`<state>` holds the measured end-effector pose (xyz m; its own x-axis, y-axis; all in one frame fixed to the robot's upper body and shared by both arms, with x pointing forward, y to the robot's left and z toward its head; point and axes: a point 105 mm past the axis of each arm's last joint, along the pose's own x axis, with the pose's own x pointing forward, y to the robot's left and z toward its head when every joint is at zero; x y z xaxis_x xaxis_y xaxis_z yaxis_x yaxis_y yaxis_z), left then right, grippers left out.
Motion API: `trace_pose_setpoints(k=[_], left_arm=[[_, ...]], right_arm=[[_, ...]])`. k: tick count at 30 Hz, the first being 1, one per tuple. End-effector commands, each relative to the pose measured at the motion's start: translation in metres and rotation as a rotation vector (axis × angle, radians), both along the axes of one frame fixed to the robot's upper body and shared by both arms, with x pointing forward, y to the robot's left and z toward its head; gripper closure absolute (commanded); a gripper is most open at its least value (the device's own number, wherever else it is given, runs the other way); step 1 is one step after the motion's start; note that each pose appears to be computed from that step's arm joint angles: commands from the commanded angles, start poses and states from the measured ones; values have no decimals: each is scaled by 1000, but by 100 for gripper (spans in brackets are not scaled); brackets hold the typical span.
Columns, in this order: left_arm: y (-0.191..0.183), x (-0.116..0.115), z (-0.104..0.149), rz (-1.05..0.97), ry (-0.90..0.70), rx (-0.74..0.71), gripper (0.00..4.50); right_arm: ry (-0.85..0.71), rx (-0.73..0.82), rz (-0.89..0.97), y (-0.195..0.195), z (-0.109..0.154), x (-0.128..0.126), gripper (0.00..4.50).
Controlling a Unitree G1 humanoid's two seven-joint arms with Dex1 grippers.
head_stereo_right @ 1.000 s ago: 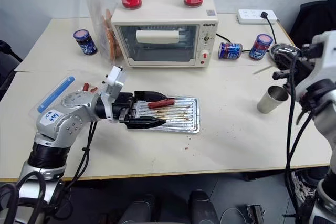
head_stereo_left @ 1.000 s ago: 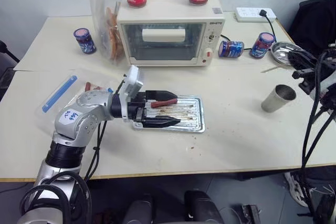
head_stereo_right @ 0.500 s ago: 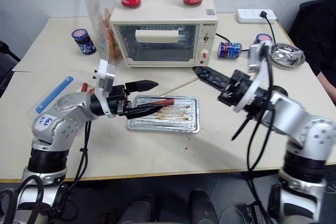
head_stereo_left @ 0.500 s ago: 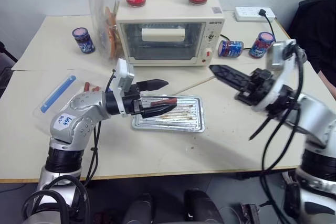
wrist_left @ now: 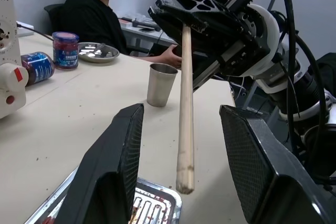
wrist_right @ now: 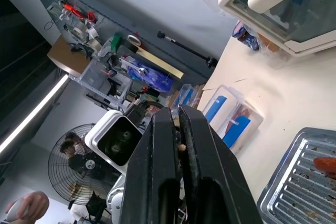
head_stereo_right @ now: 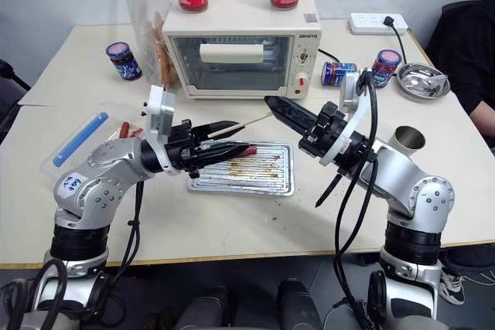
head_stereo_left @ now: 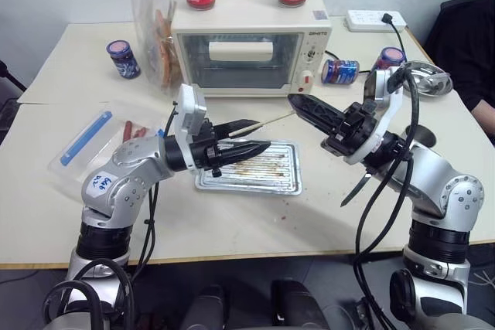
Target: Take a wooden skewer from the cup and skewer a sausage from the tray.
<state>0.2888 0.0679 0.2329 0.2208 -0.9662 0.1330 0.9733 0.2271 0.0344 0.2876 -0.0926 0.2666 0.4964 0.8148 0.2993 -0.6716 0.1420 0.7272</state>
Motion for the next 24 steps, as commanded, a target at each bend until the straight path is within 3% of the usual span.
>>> trace_pose_setpoints(k=[1,7,13,24], left_arm=[[-3,-9,17,-26,-59,-37,208],[-5,-10,25,-33,-57,-78,208],[-5,-8,24,-38,-44,-74,333],[-10,-5,18,-31,-43,-65,333]], right_arm=[[-24,5,30,1,2,-8,450],[-22,-2,14,-2,1,-9,450],[-30,12,3,0,6,-7,450],[-43,19,-2,4,10,-10,450]])
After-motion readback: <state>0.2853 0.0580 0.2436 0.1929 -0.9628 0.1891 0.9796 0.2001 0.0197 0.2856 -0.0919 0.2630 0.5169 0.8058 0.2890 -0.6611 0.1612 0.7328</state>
